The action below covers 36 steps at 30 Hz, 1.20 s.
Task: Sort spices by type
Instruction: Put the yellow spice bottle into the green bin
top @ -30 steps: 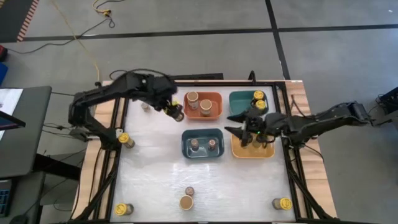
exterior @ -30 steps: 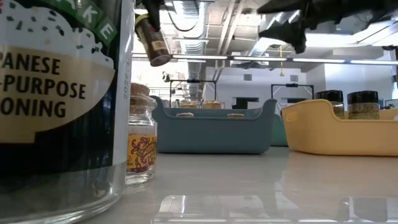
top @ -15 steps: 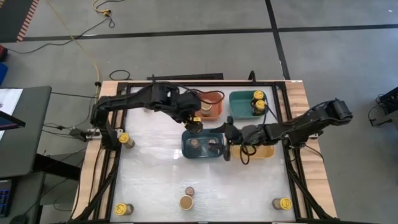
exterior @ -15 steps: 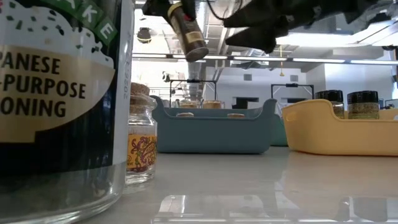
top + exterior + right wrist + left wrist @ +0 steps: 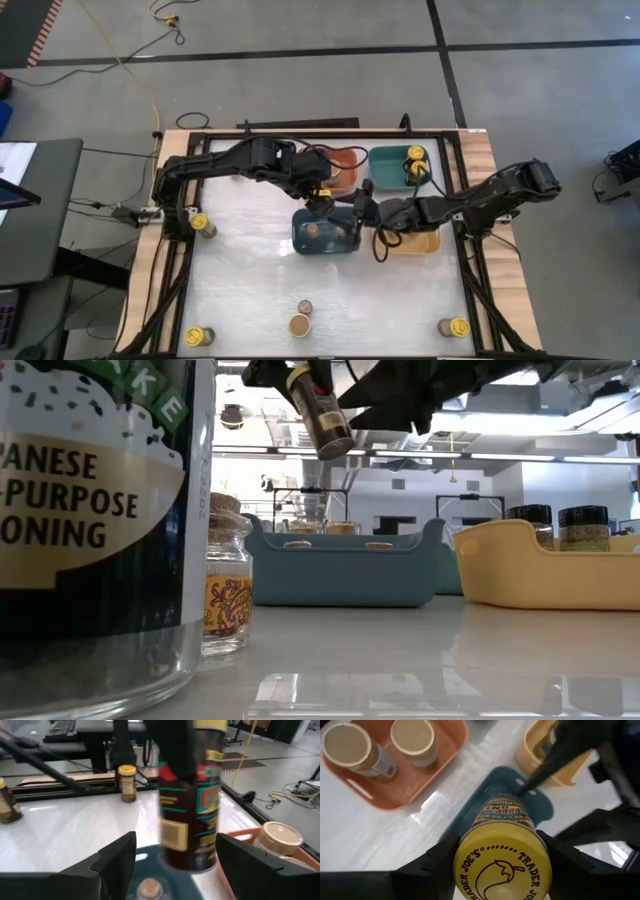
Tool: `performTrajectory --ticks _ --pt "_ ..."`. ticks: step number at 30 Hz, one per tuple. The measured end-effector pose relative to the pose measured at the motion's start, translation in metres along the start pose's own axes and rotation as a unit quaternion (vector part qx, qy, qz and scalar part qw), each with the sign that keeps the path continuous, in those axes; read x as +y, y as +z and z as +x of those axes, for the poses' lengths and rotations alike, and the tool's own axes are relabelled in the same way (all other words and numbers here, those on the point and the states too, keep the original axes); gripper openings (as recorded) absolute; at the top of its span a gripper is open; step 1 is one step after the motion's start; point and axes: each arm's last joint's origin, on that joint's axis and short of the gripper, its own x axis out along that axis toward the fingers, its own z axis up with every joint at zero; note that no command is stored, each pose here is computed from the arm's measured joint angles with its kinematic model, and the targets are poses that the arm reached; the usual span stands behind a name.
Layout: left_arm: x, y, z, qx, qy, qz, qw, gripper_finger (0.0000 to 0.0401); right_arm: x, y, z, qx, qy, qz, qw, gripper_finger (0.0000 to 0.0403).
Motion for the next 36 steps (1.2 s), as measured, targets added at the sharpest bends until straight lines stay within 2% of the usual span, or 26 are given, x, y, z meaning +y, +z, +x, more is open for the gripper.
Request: performTrajectory --ticks 9,15,22,36 --pt "-0.006 0.008 -0.001 -0.041 -0.034 -0.008 0.999 0.0221 -0.011 0.0 0.005 0.004 -0.02 0.003 1.0 0.0302" --pt "-0.007 0.009 -0.001 -0.045 -0.036 -0.009 0.998 0.0221 -0.015 -0.001 0.006 0.008 -0.026 0.003 1.0 0.0298" --pt "-0.008 0.01 -0.001 -0.05 -0.045 -0.01 0.998 0.0222 -0.014 -0.003 0.006 0.018 -0.025 -0.003 1.0 0.0241" --pt "-0.009 0.012 -0.001 -0.059 -0.05 -0.029 0.997 0.0244 -0.011 -0.003 0.004 0.02 -0.021 -0.004 1.0 0.0249"
